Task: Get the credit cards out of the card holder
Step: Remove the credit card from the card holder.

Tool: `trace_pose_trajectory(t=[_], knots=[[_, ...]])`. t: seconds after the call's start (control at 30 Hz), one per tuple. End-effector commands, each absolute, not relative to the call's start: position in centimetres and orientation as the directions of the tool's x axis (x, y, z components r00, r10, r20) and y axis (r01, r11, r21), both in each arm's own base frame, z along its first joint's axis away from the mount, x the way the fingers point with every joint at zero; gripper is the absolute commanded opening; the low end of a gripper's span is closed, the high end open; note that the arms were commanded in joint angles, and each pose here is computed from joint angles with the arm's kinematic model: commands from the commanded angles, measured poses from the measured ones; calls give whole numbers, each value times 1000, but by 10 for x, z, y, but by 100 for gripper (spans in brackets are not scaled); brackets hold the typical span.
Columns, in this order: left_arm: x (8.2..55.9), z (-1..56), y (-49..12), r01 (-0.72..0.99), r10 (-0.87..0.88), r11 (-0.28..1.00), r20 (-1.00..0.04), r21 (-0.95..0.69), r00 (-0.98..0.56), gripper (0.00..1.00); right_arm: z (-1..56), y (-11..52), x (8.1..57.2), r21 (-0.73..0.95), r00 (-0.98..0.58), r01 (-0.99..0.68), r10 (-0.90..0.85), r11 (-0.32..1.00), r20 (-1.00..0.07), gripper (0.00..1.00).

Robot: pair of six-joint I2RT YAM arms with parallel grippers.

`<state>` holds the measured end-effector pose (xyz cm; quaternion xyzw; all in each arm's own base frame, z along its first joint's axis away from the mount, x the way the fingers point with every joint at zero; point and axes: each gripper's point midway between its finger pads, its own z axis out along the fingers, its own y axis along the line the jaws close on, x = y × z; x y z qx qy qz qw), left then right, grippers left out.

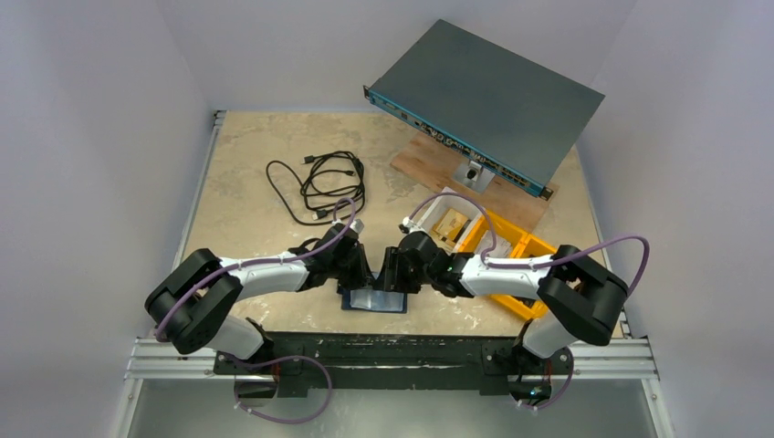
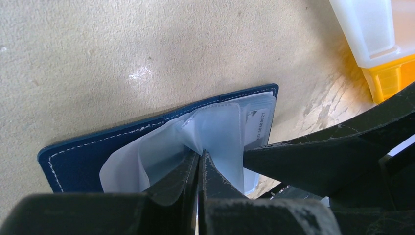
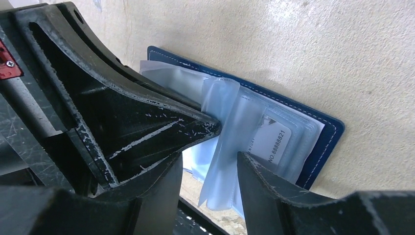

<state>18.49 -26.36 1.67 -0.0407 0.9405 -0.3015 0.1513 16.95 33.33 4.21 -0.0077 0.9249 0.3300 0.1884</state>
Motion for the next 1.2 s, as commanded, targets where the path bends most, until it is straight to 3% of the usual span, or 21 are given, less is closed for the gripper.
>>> trace_pose_trajectory(t=[0.0,0.17,0.27,0.47,0.6,0.83,1.17], knots=[[170,-4,-249,-11,-137,859,-210,-512,-968,0,43,342,159,657,-945,-136,102,742,-311,45],[171,6,-250,-1,-139,850,-224,-526,-965,0,38,337,156,653,-950,-106,117,750,-288,31],[172,15,-249,11,-139,849,-242,-529,-960,6,36,333,156,644,-948,-97,126,758,-291,24],[177,39,-243,41,-132,856,-295,-516,-946,24,38,331,159,637,-942,-96,136,765,-306,20],[176,49,-231,47,-121,883,-324,-468,-938,31,39,332,159,639,-942,-104,131,762,-309,19],[170,38,-190,6,-117,948,-365,-318,-923,23,44,336,164,636,-935,-130,120,761,-334,21],[167,14,-191,-1,-111,951,-337,-310,-935,0,61,352,167,671,-933,-162,108,724,-342,36]])
